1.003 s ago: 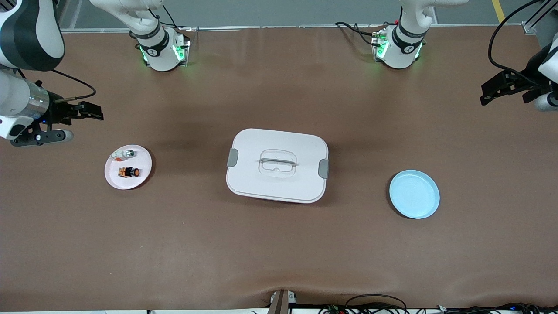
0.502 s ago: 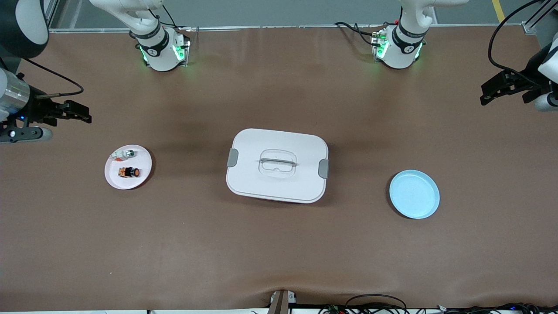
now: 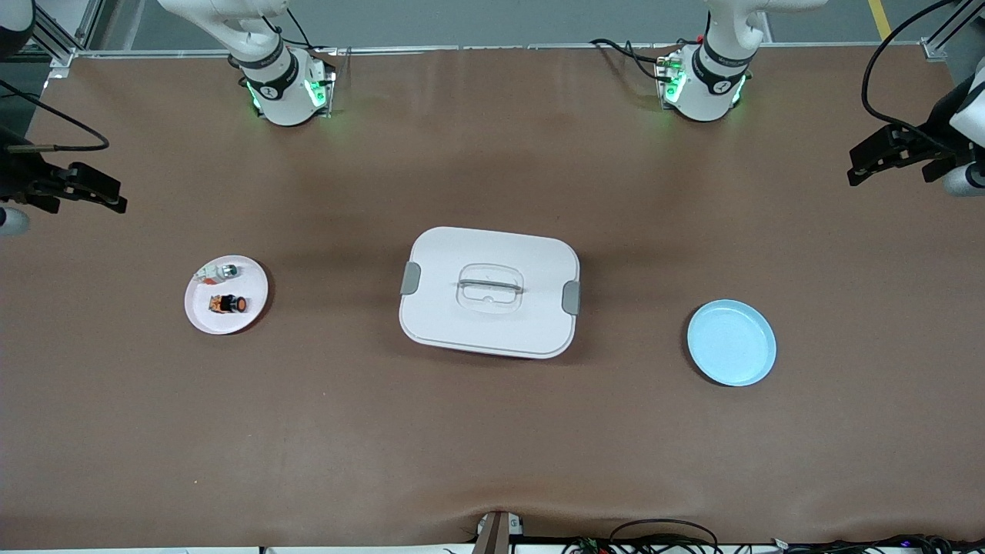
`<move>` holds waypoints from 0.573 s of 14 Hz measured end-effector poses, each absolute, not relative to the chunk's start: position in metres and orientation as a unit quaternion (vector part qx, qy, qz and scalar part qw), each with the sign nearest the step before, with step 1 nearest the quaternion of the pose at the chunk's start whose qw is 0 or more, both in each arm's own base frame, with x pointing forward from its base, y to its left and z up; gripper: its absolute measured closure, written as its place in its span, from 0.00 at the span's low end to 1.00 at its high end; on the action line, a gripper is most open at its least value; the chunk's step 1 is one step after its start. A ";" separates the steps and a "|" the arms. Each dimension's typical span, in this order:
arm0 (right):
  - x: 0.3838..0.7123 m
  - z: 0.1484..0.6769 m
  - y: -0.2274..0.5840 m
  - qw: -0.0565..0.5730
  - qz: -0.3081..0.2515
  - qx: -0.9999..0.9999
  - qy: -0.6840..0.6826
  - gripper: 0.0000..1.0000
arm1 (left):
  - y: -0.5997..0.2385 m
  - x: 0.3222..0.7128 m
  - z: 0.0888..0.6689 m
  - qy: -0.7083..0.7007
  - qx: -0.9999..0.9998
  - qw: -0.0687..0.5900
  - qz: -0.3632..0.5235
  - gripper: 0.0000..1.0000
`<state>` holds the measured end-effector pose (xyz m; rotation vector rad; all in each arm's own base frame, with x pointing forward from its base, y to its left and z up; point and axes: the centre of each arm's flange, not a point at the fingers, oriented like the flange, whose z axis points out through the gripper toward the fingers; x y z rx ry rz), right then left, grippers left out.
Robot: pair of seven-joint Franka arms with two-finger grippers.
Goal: Transfer orange switch to right arm and place
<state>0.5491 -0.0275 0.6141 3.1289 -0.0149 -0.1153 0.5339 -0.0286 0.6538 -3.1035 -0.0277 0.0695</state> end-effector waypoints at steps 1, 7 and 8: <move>0.550 0.616 -0.028 0.005 -0.034 0.999 -0.005 0.00 | -0.029 0.534 0.654 -0.009 -1.000 0.019 0.022 0.00; 0.550 0.615 -0.026 0.007 -0.036 0.998 -0.046 0.00 | -0.029 0.534 0.654 -0.009 -1.000 0.019 0.022 0.00; 0.550 0.615 -0.026 0.007 -0.036 0.998 -0.060 0.00 | -0.029 0.534 0.654 -0.009 -1.000 0.019 0.022 0.00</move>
